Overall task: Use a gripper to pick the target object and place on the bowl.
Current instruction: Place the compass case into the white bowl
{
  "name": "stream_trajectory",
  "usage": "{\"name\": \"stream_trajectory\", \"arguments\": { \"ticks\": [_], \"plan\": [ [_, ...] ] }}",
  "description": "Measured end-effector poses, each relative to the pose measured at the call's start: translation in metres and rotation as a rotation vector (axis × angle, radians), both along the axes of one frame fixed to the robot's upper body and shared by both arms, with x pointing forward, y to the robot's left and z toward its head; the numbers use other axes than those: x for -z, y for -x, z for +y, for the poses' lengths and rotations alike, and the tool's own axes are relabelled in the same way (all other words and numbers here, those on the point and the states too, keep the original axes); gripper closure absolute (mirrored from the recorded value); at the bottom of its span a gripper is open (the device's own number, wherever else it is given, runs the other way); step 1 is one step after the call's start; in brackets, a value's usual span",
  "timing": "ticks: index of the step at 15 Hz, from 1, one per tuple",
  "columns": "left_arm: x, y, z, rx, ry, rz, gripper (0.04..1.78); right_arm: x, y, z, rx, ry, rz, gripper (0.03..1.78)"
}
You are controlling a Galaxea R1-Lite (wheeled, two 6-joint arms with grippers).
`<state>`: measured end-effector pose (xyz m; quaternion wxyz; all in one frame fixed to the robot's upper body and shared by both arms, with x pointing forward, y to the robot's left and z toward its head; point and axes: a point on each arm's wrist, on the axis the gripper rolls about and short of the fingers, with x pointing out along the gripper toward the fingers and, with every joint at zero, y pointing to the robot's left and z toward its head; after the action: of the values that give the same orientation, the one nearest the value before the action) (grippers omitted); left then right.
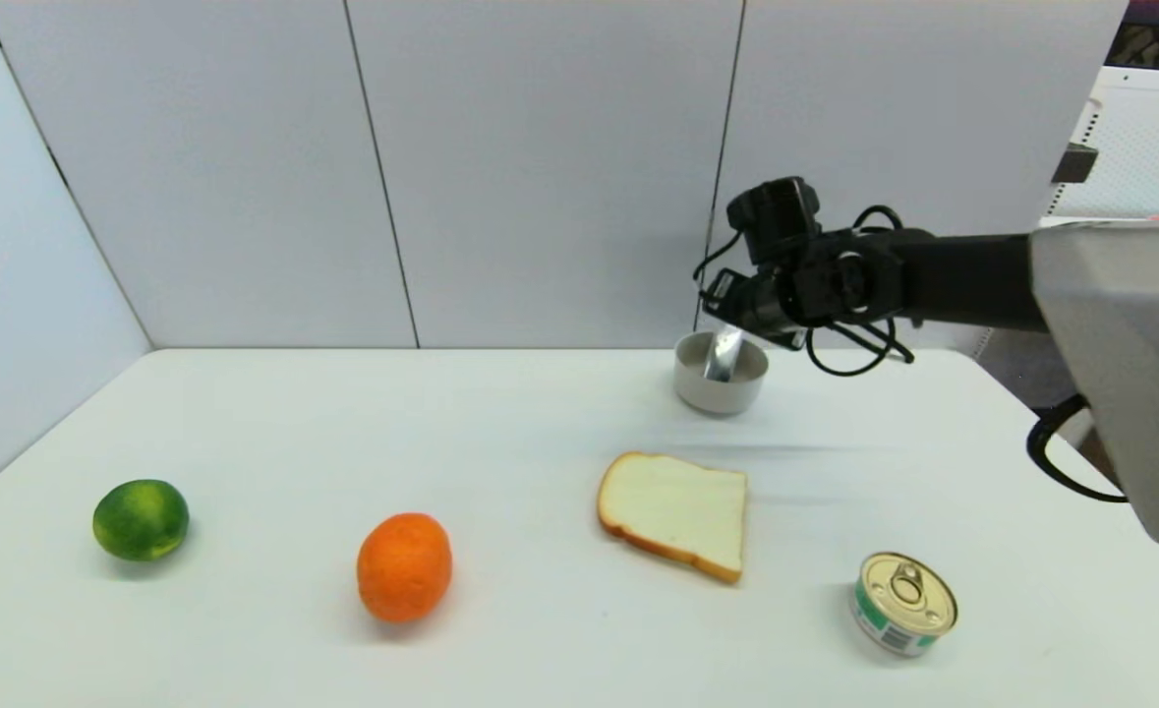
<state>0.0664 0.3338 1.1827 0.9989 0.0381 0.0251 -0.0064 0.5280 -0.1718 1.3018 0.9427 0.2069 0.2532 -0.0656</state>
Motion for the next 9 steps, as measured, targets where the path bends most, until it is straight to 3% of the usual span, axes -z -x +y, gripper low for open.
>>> {"name": "stream_trajectory", "arguments": {
  "ticks": [3,6,9],
  "plan": [
    [0.0,0.0,0.0,0.0,0.0,-0.001,0.11,-0.052,0.028,-0.012,-0.043,-0.059,-0.078,0.34],
    [0.0,0.0,0.0,0.0,0.0,0.0,0.11,-0.113,0.073,-0.038,-0.102,-0.115,-0.157,0.26],
    [0.0,0.0,0.0,-0.001,0.0,0.0,0.11,-0.162,0.13,-0.072,-0.208,-0.126,-0.239,0.21]
  ]
}}
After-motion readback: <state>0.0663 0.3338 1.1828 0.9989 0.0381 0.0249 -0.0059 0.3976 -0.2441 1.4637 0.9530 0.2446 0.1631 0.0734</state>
